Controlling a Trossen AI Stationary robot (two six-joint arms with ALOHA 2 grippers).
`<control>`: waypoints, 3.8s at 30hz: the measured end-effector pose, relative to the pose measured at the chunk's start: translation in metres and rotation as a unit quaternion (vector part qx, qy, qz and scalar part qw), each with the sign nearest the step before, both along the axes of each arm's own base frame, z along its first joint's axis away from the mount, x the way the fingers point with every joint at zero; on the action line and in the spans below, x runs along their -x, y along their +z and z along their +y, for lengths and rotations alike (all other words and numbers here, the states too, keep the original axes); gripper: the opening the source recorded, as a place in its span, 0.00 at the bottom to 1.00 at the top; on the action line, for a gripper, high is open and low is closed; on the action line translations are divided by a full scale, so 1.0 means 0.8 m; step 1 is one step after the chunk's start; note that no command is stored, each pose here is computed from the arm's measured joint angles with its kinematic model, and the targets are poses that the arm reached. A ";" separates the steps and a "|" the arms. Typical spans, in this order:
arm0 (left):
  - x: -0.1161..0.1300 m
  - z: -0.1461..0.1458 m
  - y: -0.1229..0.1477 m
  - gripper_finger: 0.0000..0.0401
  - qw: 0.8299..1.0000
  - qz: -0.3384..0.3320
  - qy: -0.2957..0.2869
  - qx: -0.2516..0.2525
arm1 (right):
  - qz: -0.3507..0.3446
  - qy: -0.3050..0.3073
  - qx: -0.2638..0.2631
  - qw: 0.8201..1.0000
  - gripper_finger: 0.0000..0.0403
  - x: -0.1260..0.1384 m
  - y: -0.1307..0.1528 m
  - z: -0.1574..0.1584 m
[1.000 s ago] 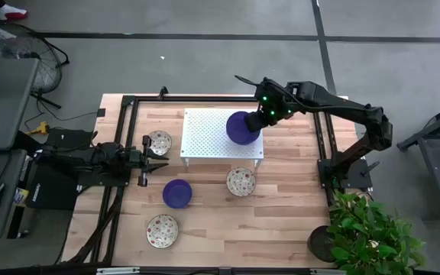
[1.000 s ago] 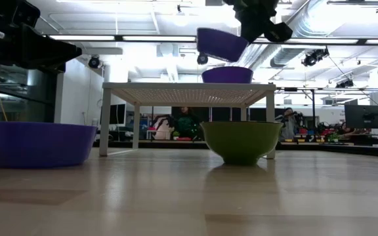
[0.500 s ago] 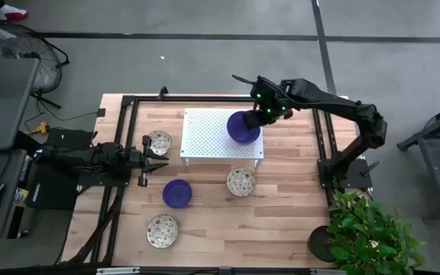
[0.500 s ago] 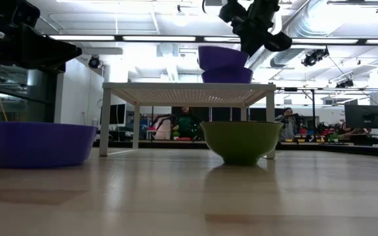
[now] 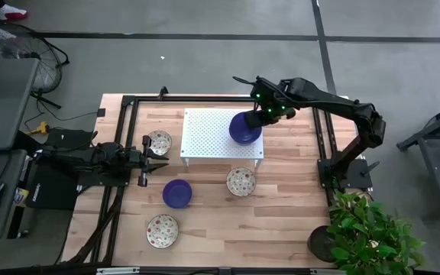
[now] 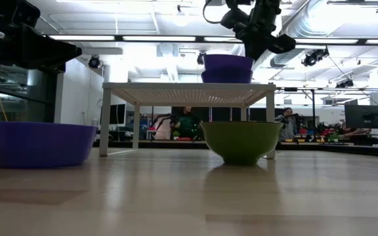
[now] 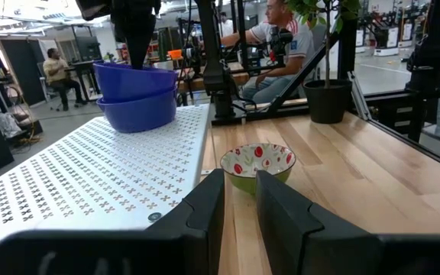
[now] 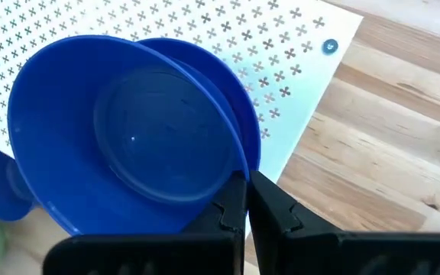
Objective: Pick & Place Mini bowls
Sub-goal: Stack the right blue bowl on top of the blue bowl on the shelf, then put the right white patterned bowl on the shelf
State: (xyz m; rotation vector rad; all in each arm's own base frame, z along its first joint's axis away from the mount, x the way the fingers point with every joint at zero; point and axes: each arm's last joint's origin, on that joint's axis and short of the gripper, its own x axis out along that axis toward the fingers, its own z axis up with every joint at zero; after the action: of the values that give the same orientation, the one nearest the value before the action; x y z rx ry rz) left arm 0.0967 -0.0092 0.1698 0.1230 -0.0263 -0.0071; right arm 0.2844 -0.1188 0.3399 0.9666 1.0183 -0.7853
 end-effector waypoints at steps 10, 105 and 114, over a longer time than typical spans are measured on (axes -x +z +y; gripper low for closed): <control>0.000 0.000 0.000 0.18 1.000 0.000 0.000 0.000 | 0.007 0.002 0.002 1.000 0.01 0.001 0.000 0.000; 0.000 0.000 0.000 0.18 1.000 0.000 0.000 0.000 | -0.045 0.644 0.251 0.721 0.41 -0.003 -0.179 0.262; 0.000 0.000 0.000 0.18 1.000 0.000 0.000 0.000 | -0.079 0.429 0.140 0.889 0.43 -0.006 -0.177 0.262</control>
State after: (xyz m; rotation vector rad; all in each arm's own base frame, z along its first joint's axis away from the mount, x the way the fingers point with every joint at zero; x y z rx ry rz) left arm 0.0967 -0.0092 0.1698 0.1231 -0.0264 -0.0067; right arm 0.2892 0.0907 0.1980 0.2521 1.0203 -0.0942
